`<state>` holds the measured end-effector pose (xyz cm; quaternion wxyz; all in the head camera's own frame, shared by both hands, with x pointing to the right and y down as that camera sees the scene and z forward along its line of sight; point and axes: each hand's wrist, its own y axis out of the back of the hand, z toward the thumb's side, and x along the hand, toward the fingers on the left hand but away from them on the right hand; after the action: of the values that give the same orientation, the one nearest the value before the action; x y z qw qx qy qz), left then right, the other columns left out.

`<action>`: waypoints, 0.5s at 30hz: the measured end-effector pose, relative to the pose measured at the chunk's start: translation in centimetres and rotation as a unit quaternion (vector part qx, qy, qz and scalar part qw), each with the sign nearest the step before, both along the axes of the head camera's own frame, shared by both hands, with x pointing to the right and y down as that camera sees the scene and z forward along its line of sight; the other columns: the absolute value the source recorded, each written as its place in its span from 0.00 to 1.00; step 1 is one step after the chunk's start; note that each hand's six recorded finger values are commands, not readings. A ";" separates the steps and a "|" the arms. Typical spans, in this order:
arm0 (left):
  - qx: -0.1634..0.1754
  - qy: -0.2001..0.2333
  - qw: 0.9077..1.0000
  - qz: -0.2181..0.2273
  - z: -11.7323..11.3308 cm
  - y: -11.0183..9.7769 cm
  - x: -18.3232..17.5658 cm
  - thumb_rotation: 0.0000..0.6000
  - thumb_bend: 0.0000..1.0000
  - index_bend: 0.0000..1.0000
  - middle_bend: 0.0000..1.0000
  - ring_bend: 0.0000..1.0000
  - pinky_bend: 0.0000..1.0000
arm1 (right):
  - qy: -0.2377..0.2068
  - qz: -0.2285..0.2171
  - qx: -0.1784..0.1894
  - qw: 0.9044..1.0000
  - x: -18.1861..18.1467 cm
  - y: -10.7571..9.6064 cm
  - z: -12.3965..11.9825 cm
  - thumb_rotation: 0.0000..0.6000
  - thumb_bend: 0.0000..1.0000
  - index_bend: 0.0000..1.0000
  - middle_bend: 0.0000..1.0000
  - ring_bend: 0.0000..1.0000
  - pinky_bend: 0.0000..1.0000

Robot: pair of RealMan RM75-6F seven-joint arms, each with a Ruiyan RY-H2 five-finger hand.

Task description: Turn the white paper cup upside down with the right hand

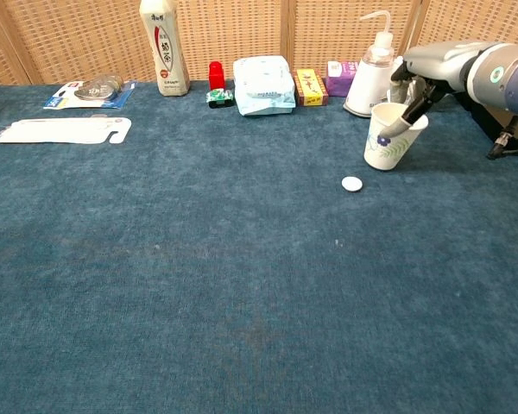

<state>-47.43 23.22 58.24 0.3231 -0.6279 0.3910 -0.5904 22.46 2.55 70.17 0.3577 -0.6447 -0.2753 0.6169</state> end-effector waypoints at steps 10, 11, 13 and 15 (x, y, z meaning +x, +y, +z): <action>0.002 -0.001 1.000 0.000 -0.4 0.0 0.0 1.00 0.20 0.37 0.40 0.27 0.20 | -0.161 0.114 -0.016 0.980 -0.3 0.2 -0.5 0.65 0.22 0.42 0.36 0.35 0.24; 0.002 -0.002 1.000 -0.001 -0.4 0.0 -0.1 1.00 0.20 0.37 0.40 0.27 0.20 | -0.179 0.128 -0.022 0.975 -0.3 0.3 -0.4 0.65 0.22 0.42 0.36 0.35 0.24; 0.003 -0.002 1.000 -0.001 -0.5 0.0 -0.1 1.00 0.20 0.37 0.40 0.27 0.20 | -0.215 0.159 -0.037 0.963 -0.3 0.8 0.0 0.65 0.22 0.42 0.36 0.35 0.24; 0.003 -0.003 1.000 0.000 -0.5 0.0 -0.1 1.00 0.20 0.37 0.40 0.27 0.20 | -0.239 0.182 -0.050 0.952 -0.2 1.3 0.6 0.65 0.22 0.42 0.36 0.35 0.23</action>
<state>-47.51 23.18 57.73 0.3258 -0.6251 0.3923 -0.5909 22.30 3.84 70.74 0.1305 -0.7295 -0.4343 0.5119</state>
